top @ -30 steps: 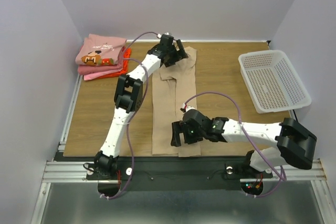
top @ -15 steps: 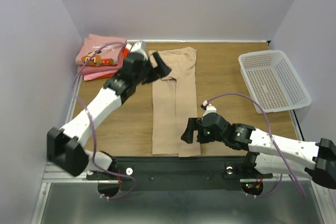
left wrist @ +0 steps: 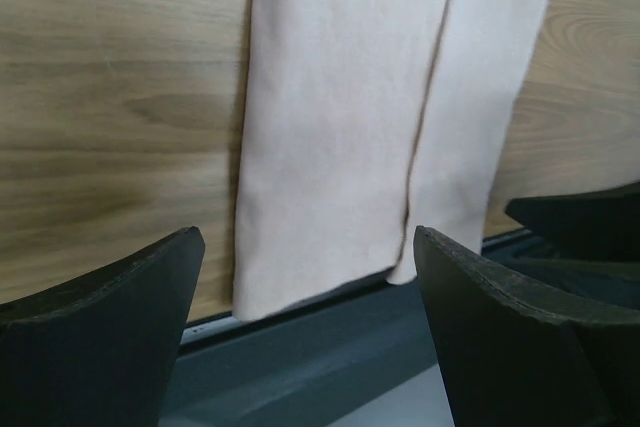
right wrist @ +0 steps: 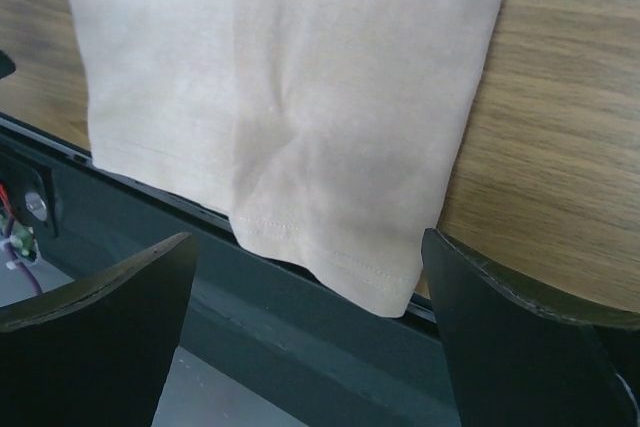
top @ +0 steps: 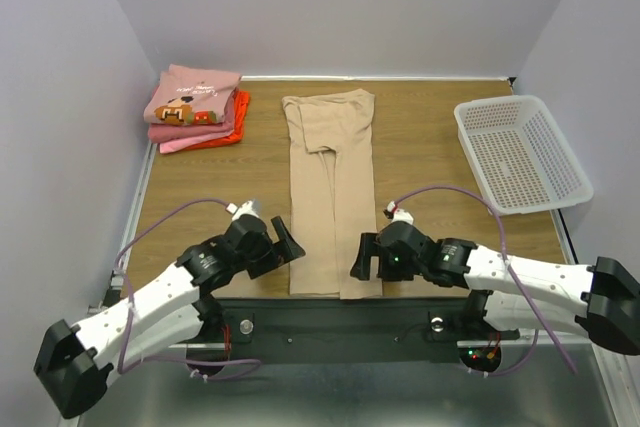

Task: Fold and stack the t-shirts
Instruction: Fold the tshirt

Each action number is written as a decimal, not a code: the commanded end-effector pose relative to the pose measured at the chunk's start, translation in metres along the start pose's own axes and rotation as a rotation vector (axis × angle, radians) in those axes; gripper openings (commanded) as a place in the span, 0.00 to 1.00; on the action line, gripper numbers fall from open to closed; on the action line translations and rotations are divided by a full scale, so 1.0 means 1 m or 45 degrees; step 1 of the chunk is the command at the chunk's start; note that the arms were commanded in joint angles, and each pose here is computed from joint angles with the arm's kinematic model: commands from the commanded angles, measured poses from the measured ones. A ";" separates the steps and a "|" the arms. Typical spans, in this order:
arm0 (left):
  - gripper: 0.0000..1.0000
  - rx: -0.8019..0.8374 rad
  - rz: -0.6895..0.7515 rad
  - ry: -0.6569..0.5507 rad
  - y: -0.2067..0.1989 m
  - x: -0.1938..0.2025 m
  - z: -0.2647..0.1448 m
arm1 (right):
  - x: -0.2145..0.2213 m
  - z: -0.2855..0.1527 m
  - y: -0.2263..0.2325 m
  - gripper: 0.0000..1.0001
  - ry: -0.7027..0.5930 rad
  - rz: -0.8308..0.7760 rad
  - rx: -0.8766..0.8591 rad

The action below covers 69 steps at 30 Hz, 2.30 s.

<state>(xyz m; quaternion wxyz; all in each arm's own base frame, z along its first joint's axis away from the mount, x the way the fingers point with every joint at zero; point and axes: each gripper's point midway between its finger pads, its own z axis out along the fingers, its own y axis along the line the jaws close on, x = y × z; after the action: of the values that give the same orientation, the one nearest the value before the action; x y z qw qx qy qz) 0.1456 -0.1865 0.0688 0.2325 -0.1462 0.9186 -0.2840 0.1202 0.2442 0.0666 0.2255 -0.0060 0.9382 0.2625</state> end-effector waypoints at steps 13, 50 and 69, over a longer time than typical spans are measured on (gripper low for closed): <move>0.86 -0.121 -0.093 0.311 0.050 0.063 -0.007 | 0.024 -0.005 -0.009 1.00 0.096 0.164 -0.008; 0.00 -0.114 0.010 0.413 0.051 0.076 0.008 | 0.049 0.000 -0.030 0.79 0.228 0.188 0.107; 0.00 0.036 0.047 0.358 0.013 0.058 0.004 | 0.016 0.005 -0.023 0.00 0.060 0.199 0.147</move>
<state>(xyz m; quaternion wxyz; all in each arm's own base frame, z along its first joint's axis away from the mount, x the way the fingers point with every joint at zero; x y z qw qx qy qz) 0.0820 -0.1898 0.0181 0.0767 -0.1047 0.9485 -0.2890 0.0902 0.2193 0.0205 0.1336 0.0654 0.9676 0.2042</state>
